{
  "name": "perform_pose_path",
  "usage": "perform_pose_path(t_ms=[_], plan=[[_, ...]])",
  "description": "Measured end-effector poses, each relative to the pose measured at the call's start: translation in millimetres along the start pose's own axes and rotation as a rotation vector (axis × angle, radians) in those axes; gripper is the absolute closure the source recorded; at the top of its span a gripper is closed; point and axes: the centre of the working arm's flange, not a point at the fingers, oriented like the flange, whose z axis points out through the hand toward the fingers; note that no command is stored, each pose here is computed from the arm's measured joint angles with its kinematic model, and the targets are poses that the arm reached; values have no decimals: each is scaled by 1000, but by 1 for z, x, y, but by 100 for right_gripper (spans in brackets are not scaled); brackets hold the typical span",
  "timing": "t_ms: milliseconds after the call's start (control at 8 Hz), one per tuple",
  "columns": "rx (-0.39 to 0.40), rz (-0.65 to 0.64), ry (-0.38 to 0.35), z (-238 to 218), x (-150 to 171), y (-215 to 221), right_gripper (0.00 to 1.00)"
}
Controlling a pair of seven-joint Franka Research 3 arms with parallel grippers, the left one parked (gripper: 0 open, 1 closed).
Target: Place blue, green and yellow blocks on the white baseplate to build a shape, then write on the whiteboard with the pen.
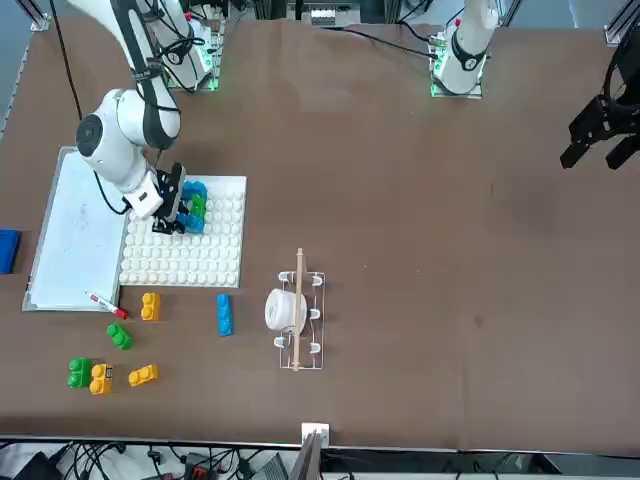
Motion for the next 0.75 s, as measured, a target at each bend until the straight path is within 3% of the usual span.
perform_pose_path(t_ms=[750], plan=[[-19,2,-5,2,-2,-3,60]])
